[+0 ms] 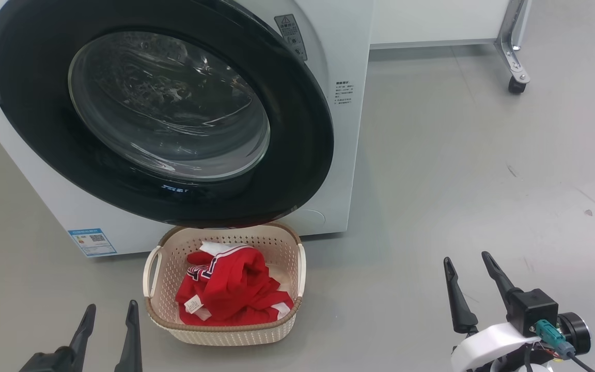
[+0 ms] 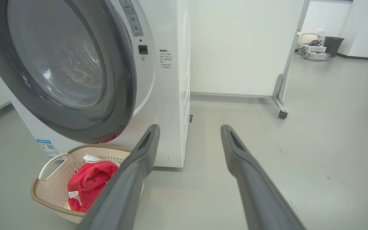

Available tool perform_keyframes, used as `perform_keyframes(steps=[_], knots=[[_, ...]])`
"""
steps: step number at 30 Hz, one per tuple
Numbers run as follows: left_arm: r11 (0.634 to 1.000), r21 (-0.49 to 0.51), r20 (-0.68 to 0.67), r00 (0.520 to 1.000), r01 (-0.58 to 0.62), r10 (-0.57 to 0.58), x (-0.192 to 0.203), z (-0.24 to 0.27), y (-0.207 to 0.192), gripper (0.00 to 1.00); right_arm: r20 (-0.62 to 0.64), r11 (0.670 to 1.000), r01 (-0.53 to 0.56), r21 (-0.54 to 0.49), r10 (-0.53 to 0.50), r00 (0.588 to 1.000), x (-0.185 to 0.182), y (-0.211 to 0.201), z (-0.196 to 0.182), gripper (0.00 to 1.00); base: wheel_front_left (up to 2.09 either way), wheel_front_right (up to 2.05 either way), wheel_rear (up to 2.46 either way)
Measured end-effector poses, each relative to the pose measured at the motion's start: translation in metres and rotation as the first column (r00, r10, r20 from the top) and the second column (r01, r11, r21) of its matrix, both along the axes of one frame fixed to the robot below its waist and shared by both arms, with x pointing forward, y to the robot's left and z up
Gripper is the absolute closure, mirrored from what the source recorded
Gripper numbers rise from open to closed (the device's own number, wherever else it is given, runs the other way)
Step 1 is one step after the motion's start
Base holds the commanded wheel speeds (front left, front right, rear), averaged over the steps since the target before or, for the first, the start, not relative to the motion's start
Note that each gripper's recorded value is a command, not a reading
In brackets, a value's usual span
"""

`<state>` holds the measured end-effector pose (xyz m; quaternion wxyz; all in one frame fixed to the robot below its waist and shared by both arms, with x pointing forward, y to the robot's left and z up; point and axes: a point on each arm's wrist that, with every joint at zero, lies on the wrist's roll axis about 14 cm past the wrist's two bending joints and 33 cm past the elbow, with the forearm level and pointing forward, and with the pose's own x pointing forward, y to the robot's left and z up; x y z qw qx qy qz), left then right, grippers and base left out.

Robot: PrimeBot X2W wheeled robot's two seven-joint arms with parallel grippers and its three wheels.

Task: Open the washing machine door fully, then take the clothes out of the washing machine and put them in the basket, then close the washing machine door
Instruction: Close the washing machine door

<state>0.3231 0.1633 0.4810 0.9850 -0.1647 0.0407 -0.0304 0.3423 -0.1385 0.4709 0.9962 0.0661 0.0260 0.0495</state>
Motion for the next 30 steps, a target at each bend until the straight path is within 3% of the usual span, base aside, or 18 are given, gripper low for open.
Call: perform_keyframes(steps=[7, 8, 9, 10, 30], knots=[[1.000, -0.002, -0.001, 1.000, 0.003, -0.003, -0.001, 0.000, -0.002, 0.00, 0.001, 1.000, 0.005, -0.001, -0.005, 1.000, 0.000, 0.000, 0.001, 0.00, 0.00, 0.00, 0.00], [1.000, -0.002, 0.001, 1.000, 0.002, -0.002, -0.001, 0.000, -0.001, 0.00, 0.001, 1.000, 0.005, -0.001, -0.005, 1.000, 0.000, 0.000, 0.001, 0.23, 0.00, 0.00, 0.00], [1.000, -0.002, 0.003, 1.000, 0.001, -0.001, -0.001, 0.000, -0.001, 0.00, 0.001, 1.000, 0.005, -0.001, -0.004, 1.000, 0.000, 0.000, 0.001, 0.80, 0.00, 0.00, 0.00], [1.000, -0.002, 0.003, 1.000, 0.000, 0.000, -0.001, 0.000, -0.001, 0.00, 0.002, 1.000, 0.005, -0.001, -0.005, 1.000, 0.001, 0.000, 0.001, 1.00, 0.00, 0.00, 0.00], [1.000, 0.009, -0.009, 1.000, 0.007, -0.007, -0.005, -0.004, -0.005, 0.00, -0.006, 0.999, -0.028, -0.017, 0.028, 1.000, 0.011, 0.004, 0.000, 1.00, 0.00, 0.00, 0.00]])
